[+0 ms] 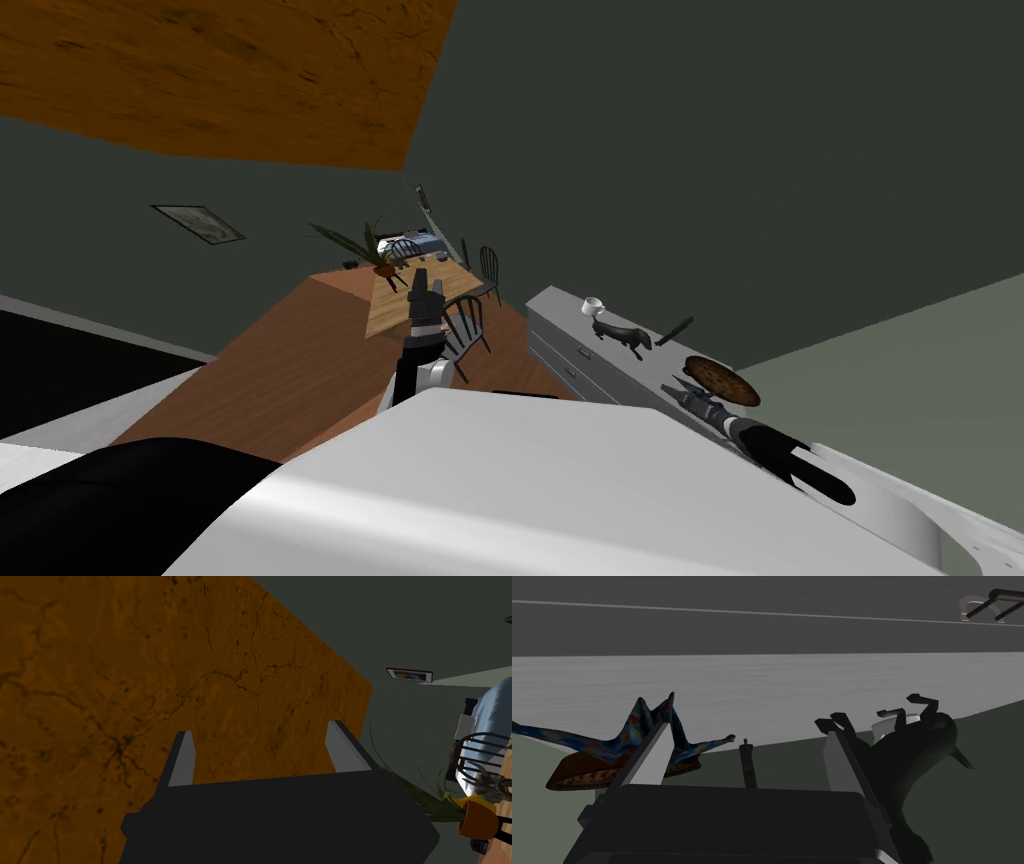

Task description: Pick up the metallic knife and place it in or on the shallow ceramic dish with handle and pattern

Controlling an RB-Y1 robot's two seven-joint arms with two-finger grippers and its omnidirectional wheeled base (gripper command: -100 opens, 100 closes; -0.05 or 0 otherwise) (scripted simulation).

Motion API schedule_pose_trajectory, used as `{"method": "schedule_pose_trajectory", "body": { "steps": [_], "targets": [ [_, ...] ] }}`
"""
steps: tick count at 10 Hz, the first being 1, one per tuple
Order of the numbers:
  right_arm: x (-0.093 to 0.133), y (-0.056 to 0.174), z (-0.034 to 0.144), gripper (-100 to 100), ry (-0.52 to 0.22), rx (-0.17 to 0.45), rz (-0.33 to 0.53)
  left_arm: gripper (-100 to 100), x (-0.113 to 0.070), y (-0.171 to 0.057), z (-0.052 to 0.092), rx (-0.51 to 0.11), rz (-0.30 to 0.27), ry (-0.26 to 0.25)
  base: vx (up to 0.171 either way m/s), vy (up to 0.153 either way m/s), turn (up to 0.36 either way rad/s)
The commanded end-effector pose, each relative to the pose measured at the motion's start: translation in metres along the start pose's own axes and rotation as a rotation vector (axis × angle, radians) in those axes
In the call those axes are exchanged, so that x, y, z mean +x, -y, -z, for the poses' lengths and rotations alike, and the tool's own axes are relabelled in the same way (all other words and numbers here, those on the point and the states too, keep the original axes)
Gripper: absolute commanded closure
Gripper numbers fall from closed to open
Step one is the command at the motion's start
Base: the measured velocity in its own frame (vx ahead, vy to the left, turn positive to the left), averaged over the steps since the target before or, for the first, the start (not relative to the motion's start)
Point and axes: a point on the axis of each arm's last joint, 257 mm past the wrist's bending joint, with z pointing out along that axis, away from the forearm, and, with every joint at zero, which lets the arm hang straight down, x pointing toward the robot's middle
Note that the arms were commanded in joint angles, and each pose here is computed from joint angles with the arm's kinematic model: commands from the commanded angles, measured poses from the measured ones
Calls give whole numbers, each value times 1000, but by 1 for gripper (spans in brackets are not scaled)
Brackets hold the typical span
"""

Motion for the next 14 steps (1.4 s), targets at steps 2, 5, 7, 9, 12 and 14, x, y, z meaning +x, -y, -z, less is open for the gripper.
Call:
{"method": "schedule_pose_trajectory", "body": {
  "steps": [2,5,7,9,12,14],
  "targets": [
    [-30,11,6,-100,21,24,49,0,0,0,0,0,0,0,49,-54,102],
    [-87,25,16,-100,70,61,144,0,0,0,0,0,0,0,62,-91,181],
    [-102,27,19,-100,83,69,168,0,0,0,0,0,0,0,61,-74,66],
    [-134,28,27,-100,112,80,220,0,0,0,0,0,0,0,75,-85,172],
    [-138,27,26,0,116,80,225,0,0,0,0,0,0,0,44,-67,56],
    [-131,33,20,-100,124,91,216,0,0,0,0,0,0,0,33,-22,76]
  ]
}}
